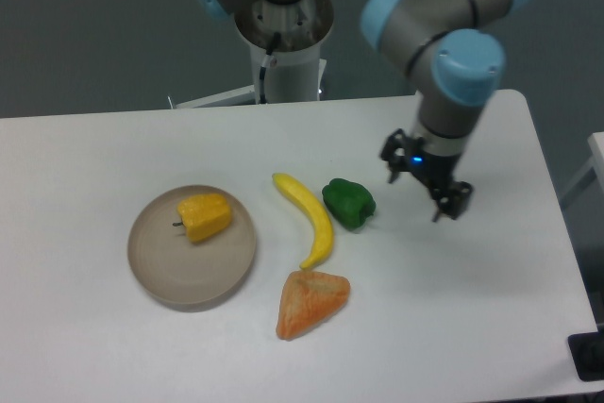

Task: Pick up the yellow pepper from the plate
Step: 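Move the open gripper over the banana toward the yellow pepper on the plate, then lower the gripper onto the yellow pepper and close on it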

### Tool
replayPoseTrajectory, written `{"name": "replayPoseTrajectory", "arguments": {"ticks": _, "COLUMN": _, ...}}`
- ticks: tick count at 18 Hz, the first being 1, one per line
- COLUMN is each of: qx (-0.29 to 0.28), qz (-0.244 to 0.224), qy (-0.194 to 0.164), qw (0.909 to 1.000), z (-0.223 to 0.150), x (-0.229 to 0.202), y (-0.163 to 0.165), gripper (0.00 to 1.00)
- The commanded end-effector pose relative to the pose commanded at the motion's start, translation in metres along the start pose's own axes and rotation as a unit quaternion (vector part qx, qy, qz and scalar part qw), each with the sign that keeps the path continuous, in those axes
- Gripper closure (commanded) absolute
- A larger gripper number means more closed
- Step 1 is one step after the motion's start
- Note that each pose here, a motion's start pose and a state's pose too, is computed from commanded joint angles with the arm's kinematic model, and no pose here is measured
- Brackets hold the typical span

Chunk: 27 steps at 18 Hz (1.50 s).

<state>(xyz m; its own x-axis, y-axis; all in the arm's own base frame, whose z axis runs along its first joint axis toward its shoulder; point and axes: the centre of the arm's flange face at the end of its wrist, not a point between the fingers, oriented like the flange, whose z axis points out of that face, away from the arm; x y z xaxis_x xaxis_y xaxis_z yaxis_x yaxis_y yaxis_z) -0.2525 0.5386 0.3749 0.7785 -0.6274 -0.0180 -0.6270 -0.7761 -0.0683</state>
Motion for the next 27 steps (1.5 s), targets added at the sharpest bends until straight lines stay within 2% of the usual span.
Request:
{"name": "replayPoseTrajectory", "arguments": {"ticks": 5, "qx": -0.004, "qz": 0.001, "qy": 0.018, "qw": 0.9998, "z": 0.019, "x": 0.038, "y": -0.062, "gripper": 0.0}}
{"name": "replayPoseTrajectory", "arguments": {"ticks": 12, "qx": 0.004, "qz": -0.016, "qy": 0.046, "qw": 0.9988, "z": 0.038, "x": 0.096, "y": -0.125, "gripper": 0.0}}
{"name": "replayPoseTrajectory", "arguments": {"ticks": 19, "qx": -0.003, "qz": -0.021, "qy": 0.056, "qw": 0.9982, "z": 0.051, "x": 0.121, "y": -0.145, "gripper": 0.0}}
{"name": "replayPoseTrajectory", "arguments": {"ticks": 23, "qx": 0.017, "qz": -0.037, "qy": 0.023, "qw": 0.9989, "z": 0.069, "x": 0.133, "y": -0.167, "gripper": 0.0}}
{"name": "replayPoseTrajectory", "arguments": {"ticks": 27, "qx": 0.011, "qz": -0.024, "qy": 0.032, "qw": 0.9991, "z": 0.088, "x": 0.162, "y": -0.178, "gripper": 0.0}}
